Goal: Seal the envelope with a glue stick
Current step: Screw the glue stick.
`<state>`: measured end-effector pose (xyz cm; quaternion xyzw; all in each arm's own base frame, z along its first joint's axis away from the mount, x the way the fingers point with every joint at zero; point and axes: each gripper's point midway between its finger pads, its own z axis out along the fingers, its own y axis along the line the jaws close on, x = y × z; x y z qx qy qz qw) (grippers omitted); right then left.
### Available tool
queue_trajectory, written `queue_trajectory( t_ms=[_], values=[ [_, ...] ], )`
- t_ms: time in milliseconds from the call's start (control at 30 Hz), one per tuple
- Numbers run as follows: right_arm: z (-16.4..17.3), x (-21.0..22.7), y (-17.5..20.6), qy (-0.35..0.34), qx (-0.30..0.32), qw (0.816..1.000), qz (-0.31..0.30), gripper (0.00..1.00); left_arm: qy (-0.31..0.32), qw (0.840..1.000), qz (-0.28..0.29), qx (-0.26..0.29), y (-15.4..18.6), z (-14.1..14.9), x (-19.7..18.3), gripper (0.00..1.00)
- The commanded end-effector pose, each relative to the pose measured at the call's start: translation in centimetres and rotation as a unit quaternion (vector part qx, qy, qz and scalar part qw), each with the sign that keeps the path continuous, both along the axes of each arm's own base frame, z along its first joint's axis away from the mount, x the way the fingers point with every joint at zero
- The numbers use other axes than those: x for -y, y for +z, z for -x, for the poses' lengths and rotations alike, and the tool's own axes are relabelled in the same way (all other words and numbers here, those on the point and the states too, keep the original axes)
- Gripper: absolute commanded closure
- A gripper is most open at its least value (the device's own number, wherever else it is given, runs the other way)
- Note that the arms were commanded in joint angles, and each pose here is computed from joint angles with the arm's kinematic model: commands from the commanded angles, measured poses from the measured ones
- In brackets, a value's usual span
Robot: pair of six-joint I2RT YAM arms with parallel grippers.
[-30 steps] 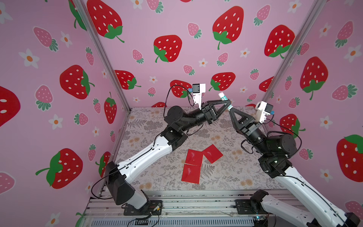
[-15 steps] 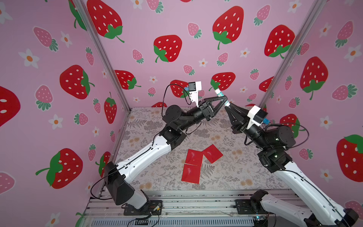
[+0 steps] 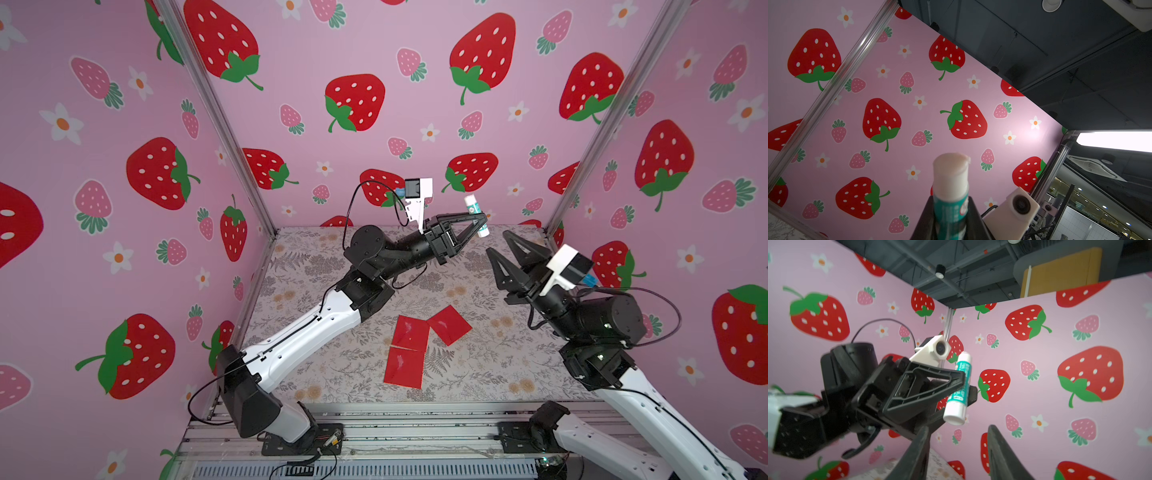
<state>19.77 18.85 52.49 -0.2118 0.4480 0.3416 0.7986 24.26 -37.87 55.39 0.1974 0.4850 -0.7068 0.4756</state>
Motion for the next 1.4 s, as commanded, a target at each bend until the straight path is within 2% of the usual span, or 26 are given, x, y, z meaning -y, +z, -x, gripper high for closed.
queue_trajectory(
  t_ms=[0,67,100,200,300,533,833,1100,1367],
  values=[
    [-1.2,1.4,-1.1,0.112,-0.221,0.947,-0.205,0.49,-0.009,0.999,0.010,0.039,0.9,1.1,-0.2,1.00],
    [-1.1,0.9,-1.1,0.177,-0.274,0.908,-0.261,0.49,-0.013,0.999,0.013,0.044,1.2,1.3,-0.3,1.00],
    [-0.8,0.5,-0.9,0.205,-0.282,0.896,-0.274,0.49,-0.014,0.999,0.014,0.045,1.3,1.4,-0.3,1.00],
    [-0.6,-0.2,0.0,0.271,-0.291,0.865,-0.307,0.49,-0.017,0.999,0.018,0.044,1.4,1.4,-0.4,1.00],
    [-0.7,-0.6,0.6,0.302,-0.289,0.848,-0.327,0.49,-0.019,0.999,0.020,0.043,1.4,1.5,-0.5,1.00],
    [0.0,-0.9,2.4,0.341,-0.261,0.841,-0.330,0.51,-0.014,0.999,0.014,0.035,0.9,1.1,-0.2,1.00],
    [-0.8,-1.9,1.9,0.352,-0.265,0.837,-0.325,0.54,0.004,0.999,0.014,0.029,0.8,0.3,-0.3,1.00],
    [-0.8,-2.4,2.0,0.374,-0.263,0.827,-0.328,0.55,0.008,1.000,0.013,0.020,0.4,-0.2,-0.2,1.00],
    [-1.3,-2.5,2.2,0.372,-0.261,0.825,-0.336,0.67,0.001,1.000,0.014,0.019,0.5,0.0,0.0,1.00]
  ],
)
